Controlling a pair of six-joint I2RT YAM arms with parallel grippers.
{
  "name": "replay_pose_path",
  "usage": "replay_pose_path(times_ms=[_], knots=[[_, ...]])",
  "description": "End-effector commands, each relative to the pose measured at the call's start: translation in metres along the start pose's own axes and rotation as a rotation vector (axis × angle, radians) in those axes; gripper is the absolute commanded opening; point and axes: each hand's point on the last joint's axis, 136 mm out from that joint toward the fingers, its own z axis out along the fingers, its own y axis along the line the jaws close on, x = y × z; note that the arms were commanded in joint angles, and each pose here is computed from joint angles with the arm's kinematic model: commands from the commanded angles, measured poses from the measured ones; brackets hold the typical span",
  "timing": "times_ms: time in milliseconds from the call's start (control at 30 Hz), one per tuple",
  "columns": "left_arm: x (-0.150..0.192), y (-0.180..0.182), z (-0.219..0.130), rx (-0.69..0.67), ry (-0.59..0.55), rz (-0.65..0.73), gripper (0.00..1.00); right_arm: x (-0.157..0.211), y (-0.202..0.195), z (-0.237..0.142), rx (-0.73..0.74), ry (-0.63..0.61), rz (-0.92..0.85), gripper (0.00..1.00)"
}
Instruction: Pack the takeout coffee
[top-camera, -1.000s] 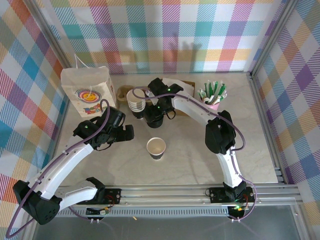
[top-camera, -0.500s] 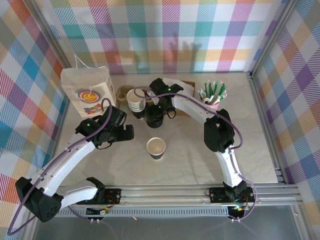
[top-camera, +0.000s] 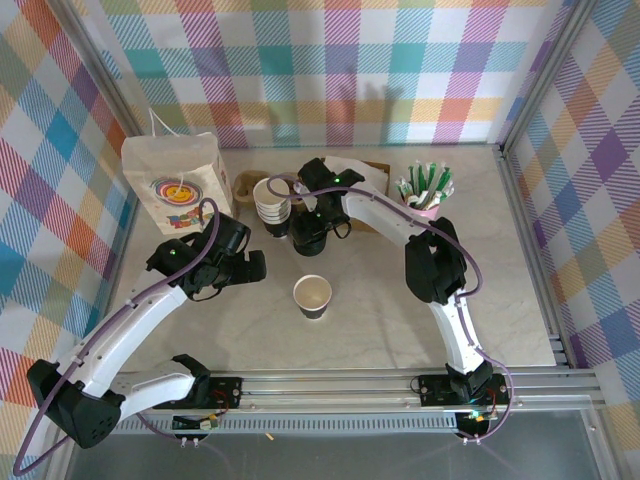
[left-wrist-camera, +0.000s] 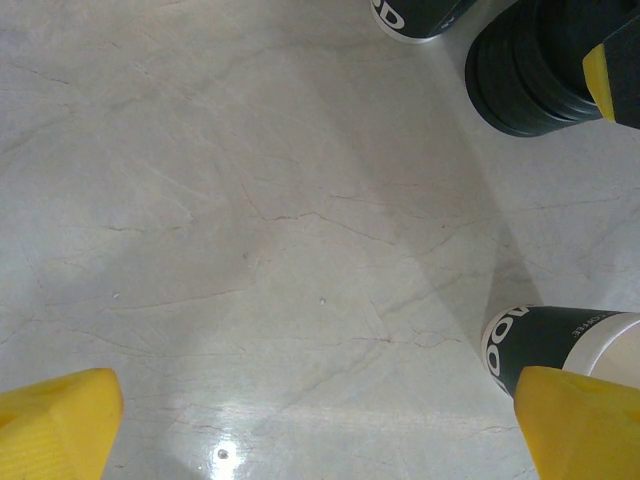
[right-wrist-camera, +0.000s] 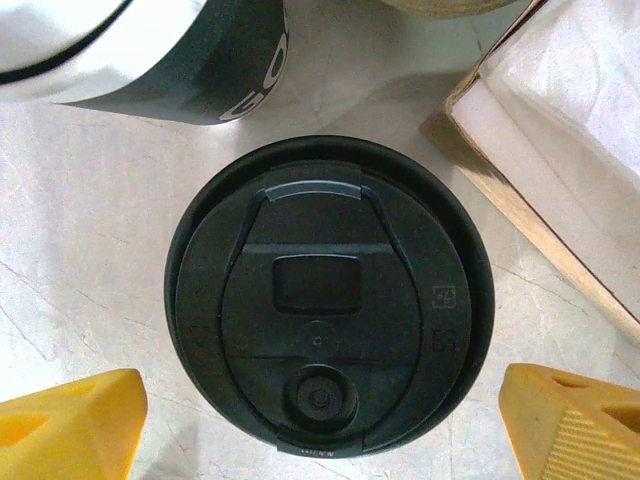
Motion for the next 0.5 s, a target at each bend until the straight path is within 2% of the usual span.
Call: replay_pose_path(times_ms=[0, 467], knots=[[-0.0017, 0.0073, -0.0054, -0.019, -0.012, -0.023, 1.0, -0.0077, -0.0017, 0.0009, -0.004, -0.014, -0.015, 0.9], [0.0006, 0.0077, -0.0048, -0.018, -0.006, -0.034, 1.0, -0.0091, 0.0007, 0.0018, 0.011, -0.013, -0.053, 0.86]])
